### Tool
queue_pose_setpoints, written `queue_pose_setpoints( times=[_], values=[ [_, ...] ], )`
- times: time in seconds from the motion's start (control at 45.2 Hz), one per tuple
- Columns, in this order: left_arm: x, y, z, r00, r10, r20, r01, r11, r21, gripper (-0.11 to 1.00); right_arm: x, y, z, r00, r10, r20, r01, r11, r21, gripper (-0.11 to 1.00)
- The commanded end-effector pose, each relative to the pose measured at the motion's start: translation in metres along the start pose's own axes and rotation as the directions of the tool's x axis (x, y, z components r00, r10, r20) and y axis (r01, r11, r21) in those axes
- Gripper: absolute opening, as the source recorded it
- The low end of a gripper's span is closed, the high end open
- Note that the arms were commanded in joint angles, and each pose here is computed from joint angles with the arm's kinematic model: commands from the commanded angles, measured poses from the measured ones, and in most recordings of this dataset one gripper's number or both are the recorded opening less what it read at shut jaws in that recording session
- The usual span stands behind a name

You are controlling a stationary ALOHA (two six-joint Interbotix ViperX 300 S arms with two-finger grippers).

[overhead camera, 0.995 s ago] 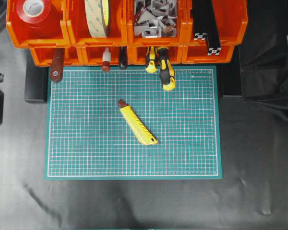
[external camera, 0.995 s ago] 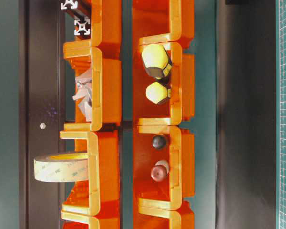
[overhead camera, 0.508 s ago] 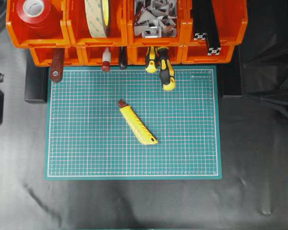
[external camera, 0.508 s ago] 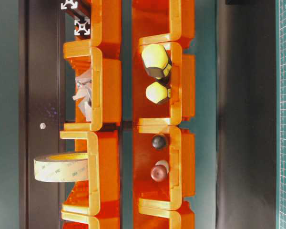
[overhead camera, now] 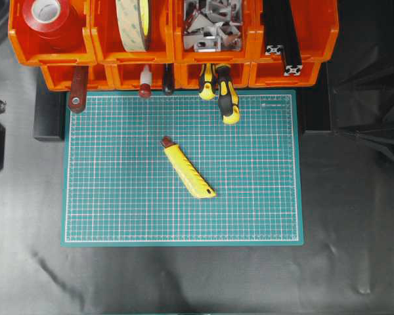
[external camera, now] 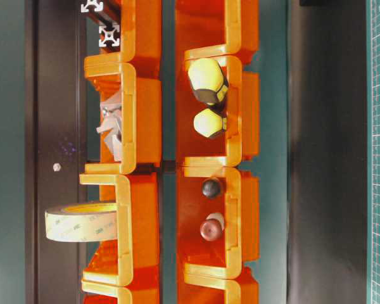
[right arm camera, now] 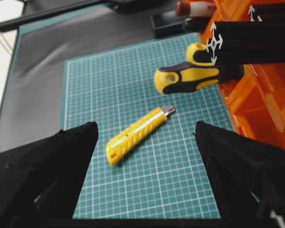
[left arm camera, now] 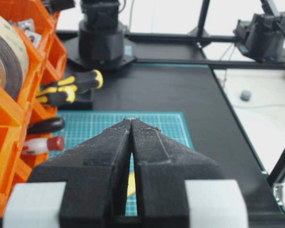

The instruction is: Pick cutter from container rack with right arm.

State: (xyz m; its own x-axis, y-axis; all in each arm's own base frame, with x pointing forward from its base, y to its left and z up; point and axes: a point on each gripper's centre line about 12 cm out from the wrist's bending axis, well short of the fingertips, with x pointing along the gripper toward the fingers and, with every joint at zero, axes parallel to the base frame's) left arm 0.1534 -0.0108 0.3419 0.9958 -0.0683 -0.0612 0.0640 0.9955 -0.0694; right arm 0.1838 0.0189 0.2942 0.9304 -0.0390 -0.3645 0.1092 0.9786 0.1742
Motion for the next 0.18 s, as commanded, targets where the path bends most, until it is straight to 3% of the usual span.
queue_pose_setpoints(
  times=[0.0,0.155],
  values=[
    [0.0025,-0.0004,0.0032,1.000,-0.001,0.000,0.001,1.000,0.000,0.00,-0.0002,0.0006,0.0036,1.000,-0.002,0.006,0.002,1.000,0.000,0.80],
    [0.0018,-0.0004,0.0036,1.000,-0.001,0.003,0.001,1.000,0.000,0.00,0.0000,0.0004,0.0031,1.000,-0.002,0.005,0.002,1.000,-0.001,0.80]
  ],
)
